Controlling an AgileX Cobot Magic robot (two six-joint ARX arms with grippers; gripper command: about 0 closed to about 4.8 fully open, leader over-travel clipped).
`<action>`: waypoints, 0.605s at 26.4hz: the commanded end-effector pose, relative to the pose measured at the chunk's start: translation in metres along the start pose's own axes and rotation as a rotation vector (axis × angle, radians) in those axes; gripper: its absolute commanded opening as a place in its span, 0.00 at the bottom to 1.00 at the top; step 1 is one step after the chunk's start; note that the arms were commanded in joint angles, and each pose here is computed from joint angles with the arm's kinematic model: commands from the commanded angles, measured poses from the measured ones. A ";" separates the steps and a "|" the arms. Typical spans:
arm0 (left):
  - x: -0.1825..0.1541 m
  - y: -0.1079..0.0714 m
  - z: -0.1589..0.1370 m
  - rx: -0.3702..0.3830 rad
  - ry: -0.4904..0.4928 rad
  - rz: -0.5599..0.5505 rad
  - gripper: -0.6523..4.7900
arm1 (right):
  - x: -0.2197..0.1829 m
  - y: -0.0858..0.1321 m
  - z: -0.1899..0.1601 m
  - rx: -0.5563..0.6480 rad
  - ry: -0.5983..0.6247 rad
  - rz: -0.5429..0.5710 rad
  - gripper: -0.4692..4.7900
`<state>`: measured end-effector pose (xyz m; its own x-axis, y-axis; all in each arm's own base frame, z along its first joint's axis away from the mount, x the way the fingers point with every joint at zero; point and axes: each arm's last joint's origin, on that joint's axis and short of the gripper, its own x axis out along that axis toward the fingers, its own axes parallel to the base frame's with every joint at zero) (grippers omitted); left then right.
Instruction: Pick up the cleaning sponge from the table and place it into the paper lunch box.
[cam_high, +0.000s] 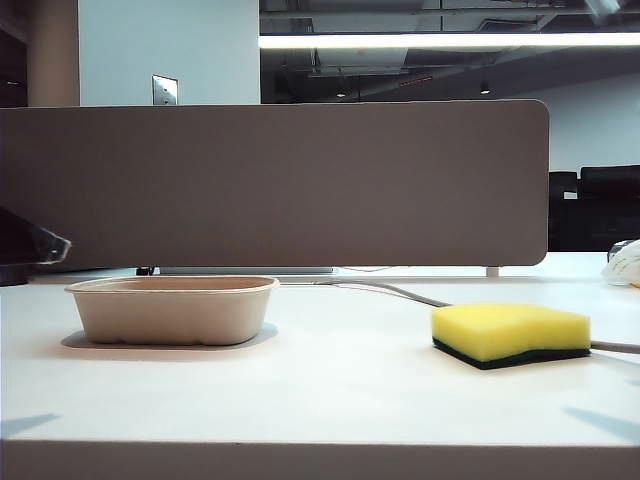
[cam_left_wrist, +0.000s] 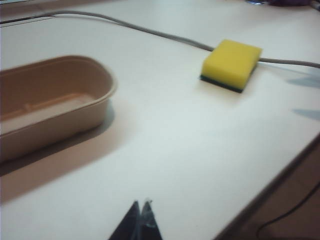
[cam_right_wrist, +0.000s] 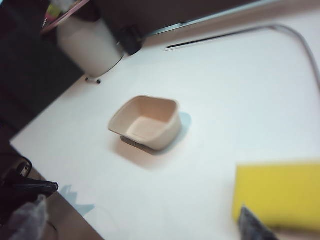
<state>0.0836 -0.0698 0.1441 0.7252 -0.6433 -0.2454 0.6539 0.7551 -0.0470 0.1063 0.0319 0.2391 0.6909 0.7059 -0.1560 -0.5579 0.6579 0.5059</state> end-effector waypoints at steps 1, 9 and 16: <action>0.001 -0.003 0.000 0.007 0.011 -0.026 0.11 | 0.023 0.012 0.045 -0.250 0.114 -0.013 1.00; 0.002 -0.003 -0.001 0.007 0.015 -0.030 0.11 | 0.125 -0.027 0.097 -0.446 0.847 -0.177 1.00; 0.002 -0.003 -0.001 0.007 0.017 -0.026 0.11 | 0.190 -0.039 0.056 -0.519 1.077 -0.354 1.00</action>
<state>0.0825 -0.0726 0.1419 0.7019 -0.6595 -0.2690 0.6741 0.7371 -0.0484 0.2829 0.1240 0.2360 0.2211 0.1834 -0.9578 -0.7314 0.6809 -0.0385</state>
